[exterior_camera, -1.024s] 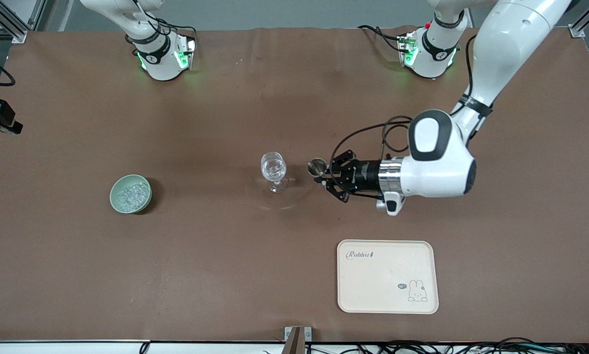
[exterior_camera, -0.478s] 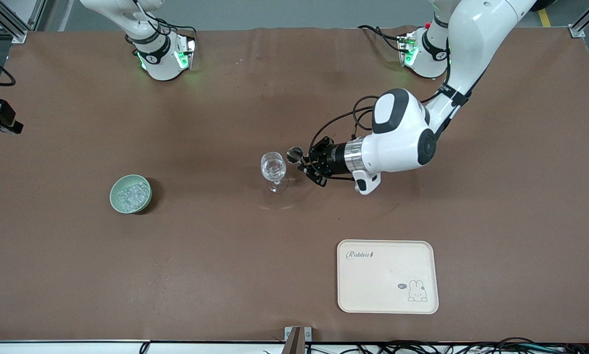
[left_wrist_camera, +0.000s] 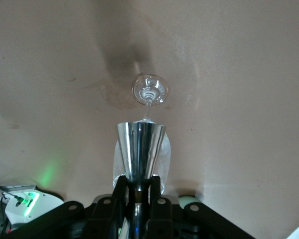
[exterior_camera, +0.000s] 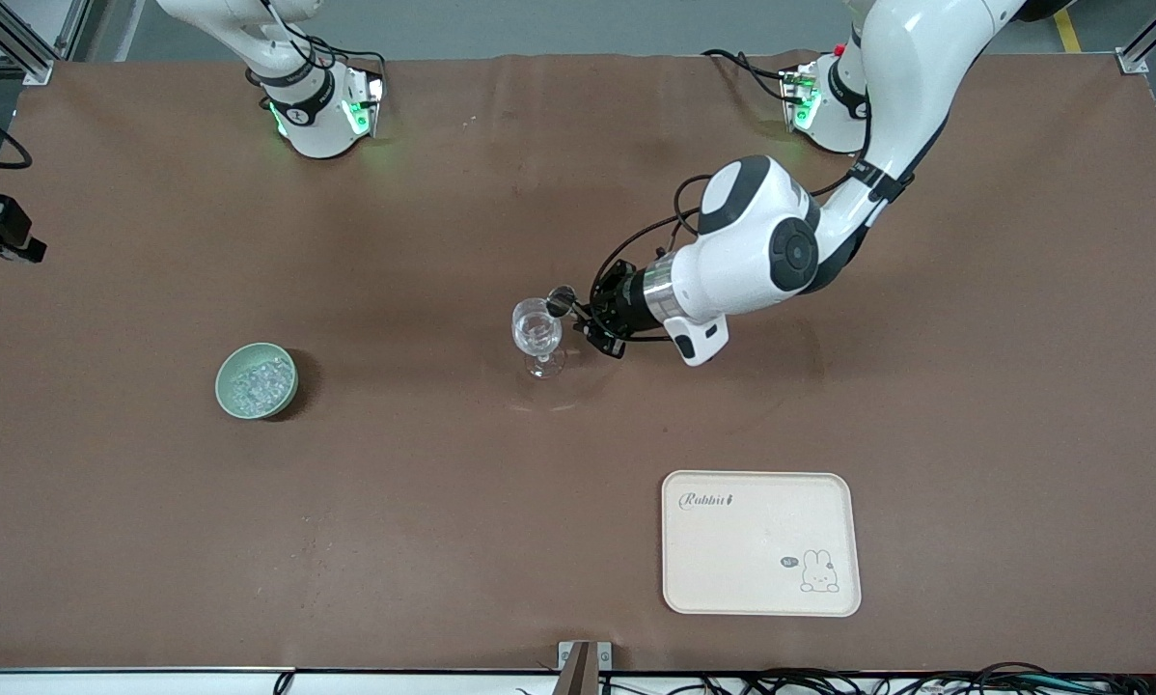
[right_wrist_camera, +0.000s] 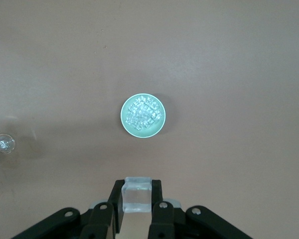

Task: Pour wine and add ice with both arms
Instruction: 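Tilt the jigger with the left gripper to pour into the glass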

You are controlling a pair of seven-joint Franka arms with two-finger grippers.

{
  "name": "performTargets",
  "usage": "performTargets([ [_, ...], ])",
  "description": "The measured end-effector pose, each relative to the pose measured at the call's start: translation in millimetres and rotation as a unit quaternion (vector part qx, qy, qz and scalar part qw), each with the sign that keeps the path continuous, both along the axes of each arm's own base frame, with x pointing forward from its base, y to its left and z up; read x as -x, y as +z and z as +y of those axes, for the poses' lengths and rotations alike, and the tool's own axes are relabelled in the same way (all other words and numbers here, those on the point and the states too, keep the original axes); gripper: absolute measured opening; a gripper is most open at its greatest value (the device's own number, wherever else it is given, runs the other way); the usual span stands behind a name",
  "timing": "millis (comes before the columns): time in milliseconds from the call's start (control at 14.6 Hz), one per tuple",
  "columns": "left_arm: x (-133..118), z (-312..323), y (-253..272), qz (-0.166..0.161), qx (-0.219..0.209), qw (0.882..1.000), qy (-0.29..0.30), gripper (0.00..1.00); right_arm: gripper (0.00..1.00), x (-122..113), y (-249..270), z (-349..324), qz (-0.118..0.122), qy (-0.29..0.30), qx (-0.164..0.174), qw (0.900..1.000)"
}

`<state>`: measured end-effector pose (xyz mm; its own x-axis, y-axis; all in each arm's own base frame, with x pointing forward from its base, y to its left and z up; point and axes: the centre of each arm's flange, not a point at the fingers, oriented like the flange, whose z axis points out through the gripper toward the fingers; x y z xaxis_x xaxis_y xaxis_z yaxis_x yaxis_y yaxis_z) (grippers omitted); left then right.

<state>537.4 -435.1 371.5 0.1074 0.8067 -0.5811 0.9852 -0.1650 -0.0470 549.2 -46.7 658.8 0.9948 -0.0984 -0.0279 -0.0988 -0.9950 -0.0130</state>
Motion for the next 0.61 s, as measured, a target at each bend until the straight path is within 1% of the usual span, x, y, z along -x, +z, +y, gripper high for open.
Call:
performTargets([
  [273, 5.5, -8.6, -3.5, -0.009, -0.033, 0.999, 0.003, 0.22, 0.25, 0.0, 0.0, 0.3, 0.0, 0.0, 0.0, 1.0],
  [614, 12.6, -17.9, -6.0, -0.018, -0.059, 0.998, 0.006, 0.22, 0.25, 0.0, 0.0, 0.4, 0.0, 0.0, 0.0, 1.0],
])
